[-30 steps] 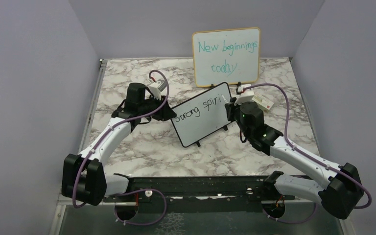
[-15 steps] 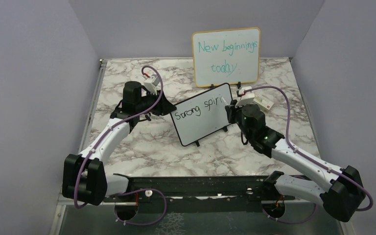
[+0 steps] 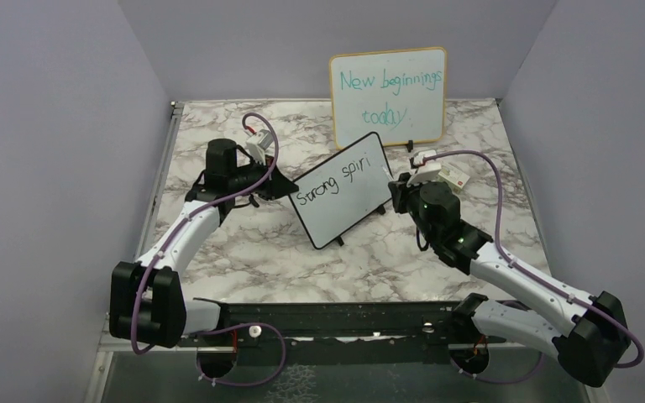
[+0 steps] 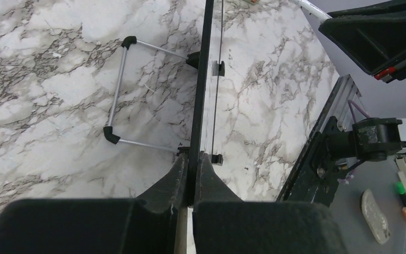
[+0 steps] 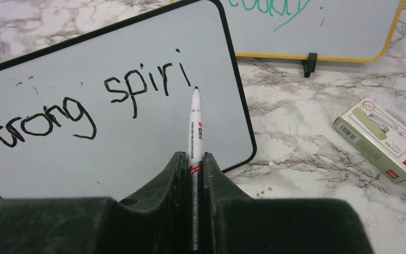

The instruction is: Write a sentence on the whiteboard

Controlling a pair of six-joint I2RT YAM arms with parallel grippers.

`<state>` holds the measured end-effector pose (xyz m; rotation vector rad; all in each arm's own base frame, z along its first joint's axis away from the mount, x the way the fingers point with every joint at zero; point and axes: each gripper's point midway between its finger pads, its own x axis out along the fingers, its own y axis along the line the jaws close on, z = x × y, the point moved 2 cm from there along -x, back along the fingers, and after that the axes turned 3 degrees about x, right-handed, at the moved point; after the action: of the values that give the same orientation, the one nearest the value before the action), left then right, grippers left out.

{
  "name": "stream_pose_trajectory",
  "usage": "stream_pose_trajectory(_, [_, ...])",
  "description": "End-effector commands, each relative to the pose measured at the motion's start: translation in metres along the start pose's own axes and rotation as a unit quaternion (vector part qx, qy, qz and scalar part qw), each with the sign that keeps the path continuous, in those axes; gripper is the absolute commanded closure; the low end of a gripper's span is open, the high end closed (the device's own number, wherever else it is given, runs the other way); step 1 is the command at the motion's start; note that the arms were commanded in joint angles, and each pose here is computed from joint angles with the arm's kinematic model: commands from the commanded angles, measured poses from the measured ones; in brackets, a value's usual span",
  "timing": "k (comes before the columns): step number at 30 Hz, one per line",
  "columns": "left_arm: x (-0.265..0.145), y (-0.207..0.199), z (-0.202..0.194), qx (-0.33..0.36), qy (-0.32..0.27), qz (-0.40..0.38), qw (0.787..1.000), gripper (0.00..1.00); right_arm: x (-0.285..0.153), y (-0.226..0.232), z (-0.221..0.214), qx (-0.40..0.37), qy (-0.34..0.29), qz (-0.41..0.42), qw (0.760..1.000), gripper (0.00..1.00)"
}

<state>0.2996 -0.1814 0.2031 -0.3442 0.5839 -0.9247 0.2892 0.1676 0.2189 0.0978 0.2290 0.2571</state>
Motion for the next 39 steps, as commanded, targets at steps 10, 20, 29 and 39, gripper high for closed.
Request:
stream_pose_trajectory(10, [-0.033, 0.001, -0.023, 0.026, 0.054, 0.013, 0.998, 1.0, 0.011, 0.02, 0.006, -0.02, -0.024, 0.059, 0.998, 1.0])
stream_pose_trajectory(20, [-0.031, 0.017, 0.001, 0.033, 0.056, 0.036, 0.997, 0.92, 0.027, 0.037, 0.021, -0.03, -0.059, 0.089, 0.994, 1.0])
stream_pose_trajectory(29, [-0.024, 0.015, 0.044, 0.039, 0.031, 0.027, 0.998, 0.52, 0.021, 0.034, 0.019, -0.041, -0.065, 0.092, 0.993, 1.0])
stream_pose_trajectory(39, [0.031, 0.002, 0.064, 0.021, 0.062, -0.046, 0.997, 0.45, 0.022, 0.032, 0.012, -0.043, -0.06, 0.09, 0.993, 0.99])
